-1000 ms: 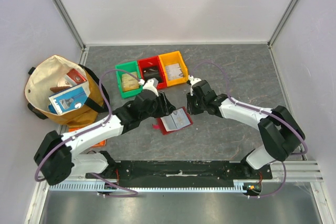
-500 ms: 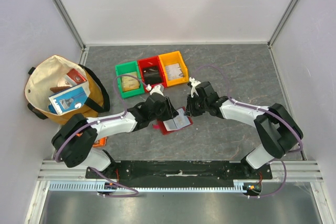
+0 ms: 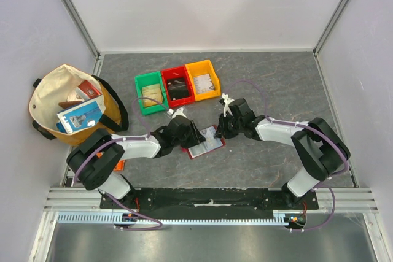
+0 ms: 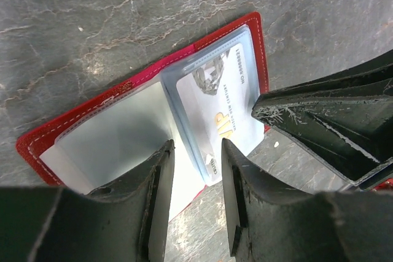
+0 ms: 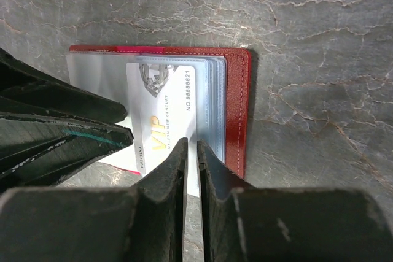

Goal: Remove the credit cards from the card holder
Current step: Open the card holder at the center of the board, then remove the credit card from the card holder.

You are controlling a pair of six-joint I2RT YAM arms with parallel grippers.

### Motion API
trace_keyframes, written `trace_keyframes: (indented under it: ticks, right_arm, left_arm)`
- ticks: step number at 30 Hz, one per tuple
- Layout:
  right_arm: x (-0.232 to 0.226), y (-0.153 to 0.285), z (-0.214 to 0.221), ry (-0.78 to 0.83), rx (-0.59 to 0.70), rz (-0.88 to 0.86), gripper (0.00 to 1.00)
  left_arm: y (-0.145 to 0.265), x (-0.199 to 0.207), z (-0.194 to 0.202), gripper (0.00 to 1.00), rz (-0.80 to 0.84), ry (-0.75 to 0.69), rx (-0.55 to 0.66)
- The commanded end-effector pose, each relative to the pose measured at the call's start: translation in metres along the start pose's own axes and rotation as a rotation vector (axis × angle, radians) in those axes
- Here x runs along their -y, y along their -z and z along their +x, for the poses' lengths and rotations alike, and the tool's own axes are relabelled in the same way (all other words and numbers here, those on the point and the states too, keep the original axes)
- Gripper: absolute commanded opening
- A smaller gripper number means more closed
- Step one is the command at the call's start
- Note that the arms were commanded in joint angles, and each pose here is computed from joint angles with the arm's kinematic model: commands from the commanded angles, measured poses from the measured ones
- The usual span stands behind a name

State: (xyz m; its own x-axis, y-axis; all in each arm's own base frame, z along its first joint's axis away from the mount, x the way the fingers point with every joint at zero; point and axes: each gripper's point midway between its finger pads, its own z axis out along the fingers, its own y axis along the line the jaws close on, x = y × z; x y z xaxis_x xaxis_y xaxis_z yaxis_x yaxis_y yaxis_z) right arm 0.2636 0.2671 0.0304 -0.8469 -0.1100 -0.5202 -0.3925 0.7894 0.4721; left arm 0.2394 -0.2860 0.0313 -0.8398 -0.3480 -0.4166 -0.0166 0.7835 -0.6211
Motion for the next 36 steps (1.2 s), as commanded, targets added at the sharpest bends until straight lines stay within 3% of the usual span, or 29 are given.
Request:
trace_keyframes:
  ticks: [1, 17, 36]
  right_arm:
    - [0.008, -0.003, 0.018, -0.029, -0.037, 0.017, 0.17]
    - [0.016, -0.002, 0.031, -0.062, -0.054, 0.046, 0.16]
    - [0.017, -0.003, 0.035, -0.079, -0.068, 0.043, 0.16]
  left_arm:
    - [-0.005, 0.008, -0.005, 0.43, 0.058, 0.064, 0.023]
    - [-0.004, 0.012, 0.009, 0.35, 0.185, 0.186, -0.005]
    - [0.000, 0.031, 0.003, 0.28, 0.304, 0.187, 0.026]
